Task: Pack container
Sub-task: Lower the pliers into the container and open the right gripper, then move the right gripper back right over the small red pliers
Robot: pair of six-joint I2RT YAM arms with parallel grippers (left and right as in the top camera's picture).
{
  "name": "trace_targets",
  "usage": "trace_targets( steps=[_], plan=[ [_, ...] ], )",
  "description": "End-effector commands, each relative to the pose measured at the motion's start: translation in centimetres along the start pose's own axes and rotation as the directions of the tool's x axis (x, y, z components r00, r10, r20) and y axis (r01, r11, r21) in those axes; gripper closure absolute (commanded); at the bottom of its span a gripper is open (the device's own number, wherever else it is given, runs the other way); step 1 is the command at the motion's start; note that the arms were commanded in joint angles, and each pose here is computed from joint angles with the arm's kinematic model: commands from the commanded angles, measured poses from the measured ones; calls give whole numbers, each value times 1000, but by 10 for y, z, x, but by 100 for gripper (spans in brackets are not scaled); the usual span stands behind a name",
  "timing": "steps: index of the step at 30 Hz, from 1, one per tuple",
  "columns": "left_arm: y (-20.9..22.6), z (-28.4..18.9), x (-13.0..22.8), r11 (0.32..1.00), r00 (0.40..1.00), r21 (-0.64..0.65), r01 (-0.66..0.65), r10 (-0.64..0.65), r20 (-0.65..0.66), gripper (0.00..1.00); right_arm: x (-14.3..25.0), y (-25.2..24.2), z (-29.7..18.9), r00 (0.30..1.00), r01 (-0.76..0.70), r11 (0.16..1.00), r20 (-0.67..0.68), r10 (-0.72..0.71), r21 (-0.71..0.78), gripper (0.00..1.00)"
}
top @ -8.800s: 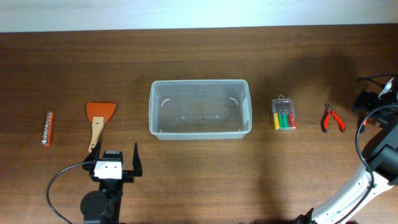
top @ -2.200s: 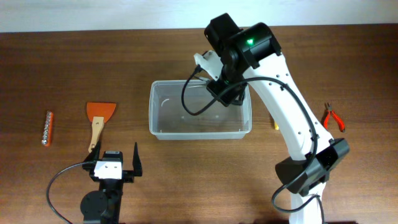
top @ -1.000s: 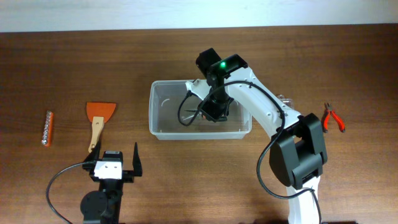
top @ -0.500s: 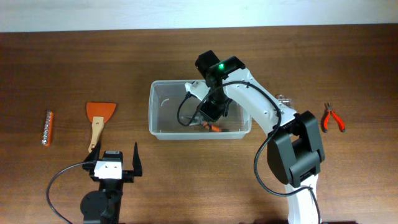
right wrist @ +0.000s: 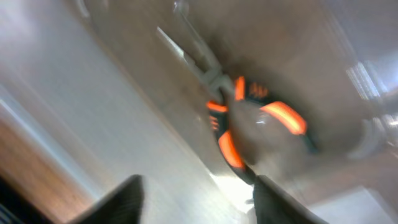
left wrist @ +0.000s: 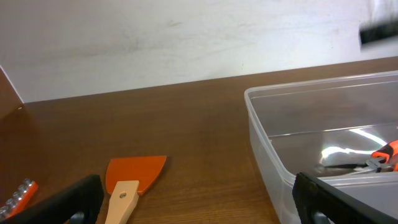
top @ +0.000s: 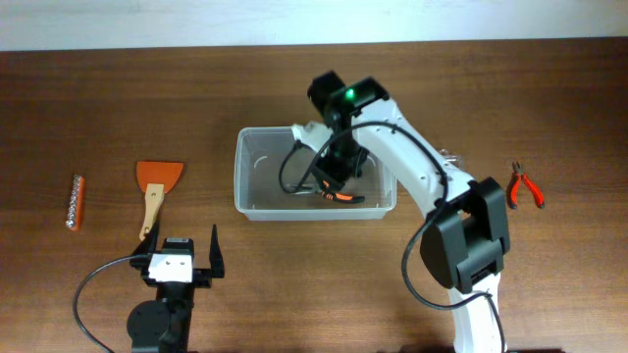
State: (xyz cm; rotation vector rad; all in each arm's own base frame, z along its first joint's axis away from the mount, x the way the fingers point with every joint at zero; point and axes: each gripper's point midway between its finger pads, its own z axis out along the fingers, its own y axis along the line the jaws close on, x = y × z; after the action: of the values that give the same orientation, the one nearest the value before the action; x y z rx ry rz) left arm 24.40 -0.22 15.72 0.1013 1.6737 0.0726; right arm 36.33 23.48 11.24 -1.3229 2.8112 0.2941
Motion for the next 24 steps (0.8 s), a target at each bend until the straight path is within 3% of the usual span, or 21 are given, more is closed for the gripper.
trace_targets(
  steps=[1, 7, 14, 18, 24],
  plan=[
    [2, 0, 1, 1000, 1000, -12, -12, 12, 1, 1, -12, -26, -50, 997, -12, 992, 78, 2, 127, 0],
    [2, 0, 1, 1000, 1000, -12, -12, 12, 1, 1, 18, -58, -136, 978, -169, 960, 158, 135, 225, 1],
    [2, 0, 1, 1000, 1000, -12, -12, 12, 1, 1, 72, -98, -208, 877, -444, 849, 333, 346, 288, 1],
    [2, 0, 1, 1000, 1000, -12, -12, 12, 1, 1, 117, -94, -222, 833, -532, 799, 340, 436, 280, 1],
    [2, 0, 1, 1000, 1000, -12, -12, 12, 1, 1, 199, -99, -205, 762, -648, 697, 265, 591, 308, 1]
  ],
)
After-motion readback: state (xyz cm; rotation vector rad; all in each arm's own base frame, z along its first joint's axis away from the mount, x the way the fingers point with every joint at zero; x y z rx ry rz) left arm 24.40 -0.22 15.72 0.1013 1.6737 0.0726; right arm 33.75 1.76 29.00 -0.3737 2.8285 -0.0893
